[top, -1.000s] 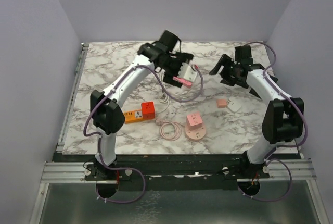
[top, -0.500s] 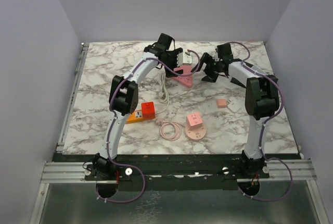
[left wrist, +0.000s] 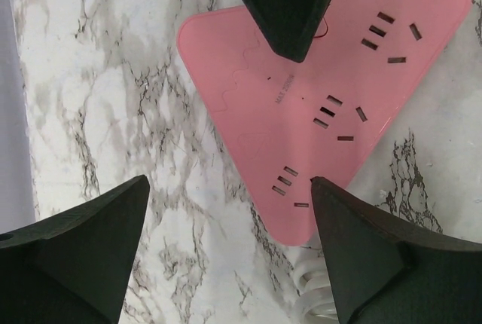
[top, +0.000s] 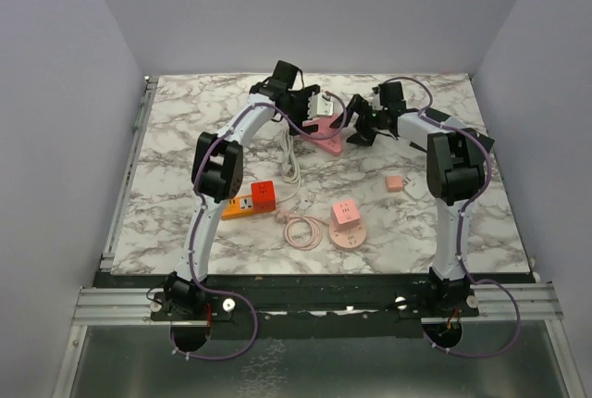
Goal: Insert the plug
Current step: Pick up the socket from the center of the board.
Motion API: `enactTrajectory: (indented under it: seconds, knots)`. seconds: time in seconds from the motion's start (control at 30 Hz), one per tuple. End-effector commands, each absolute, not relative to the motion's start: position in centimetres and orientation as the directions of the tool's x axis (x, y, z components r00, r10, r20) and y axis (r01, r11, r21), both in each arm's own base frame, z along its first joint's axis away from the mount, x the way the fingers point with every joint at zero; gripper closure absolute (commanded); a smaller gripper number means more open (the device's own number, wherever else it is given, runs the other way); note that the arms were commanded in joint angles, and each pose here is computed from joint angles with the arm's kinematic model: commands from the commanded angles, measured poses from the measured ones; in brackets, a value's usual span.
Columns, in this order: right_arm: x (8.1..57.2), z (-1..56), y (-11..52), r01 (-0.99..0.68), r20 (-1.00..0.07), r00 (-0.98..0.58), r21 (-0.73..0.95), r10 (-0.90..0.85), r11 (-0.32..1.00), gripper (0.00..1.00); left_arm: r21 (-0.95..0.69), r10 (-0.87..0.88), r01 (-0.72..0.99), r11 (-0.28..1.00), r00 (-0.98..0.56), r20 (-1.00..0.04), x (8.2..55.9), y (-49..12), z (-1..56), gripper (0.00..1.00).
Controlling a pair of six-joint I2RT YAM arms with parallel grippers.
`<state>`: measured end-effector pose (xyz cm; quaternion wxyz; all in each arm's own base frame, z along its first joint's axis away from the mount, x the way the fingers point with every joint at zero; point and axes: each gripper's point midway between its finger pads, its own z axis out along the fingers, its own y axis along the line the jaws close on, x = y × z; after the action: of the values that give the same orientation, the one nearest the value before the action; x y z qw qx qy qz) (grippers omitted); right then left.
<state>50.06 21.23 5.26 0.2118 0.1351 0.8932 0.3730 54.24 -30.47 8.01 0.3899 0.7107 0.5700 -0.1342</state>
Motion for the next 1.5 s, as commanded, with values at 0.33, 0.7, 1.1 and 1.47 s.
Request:
enactTrajectory:
  seconds: [0.33,0.7,1.1,1.47]
  knots:
    - [47.6,1.8,24.5,0.035,-0.258,-0.900,0.760,0.350,0.649,0.17,0.273,0.748,0.954,-0.123,0.270,-0.606,50.8,-27.7,2.2,0.16]
    - [47.0,2.9,26.6,-0.041,-0.286,-0.879,0.842,0.381,0.538,0.52,0.219,0.748,0.975,-0.050,0.181,-0.639,50.0,-27.3,2.4,0.22]
    - [46.7,9.3,27.3,-0.246,-0.444,-0.803,0.855,0.398,0.456,0.88,0.110,0.576,0.988,0.106,0.030,-0.817,49.9,-29.1,11.6,0.01]
    - [45.6,15.3,26.2,-0.443,-0.644,-0.727,0.703,0.236,0.557,1.00,0.033,0.369,0.989,0.143,-0.022,-0.929,46.2,-25.8,23.2,0.01]
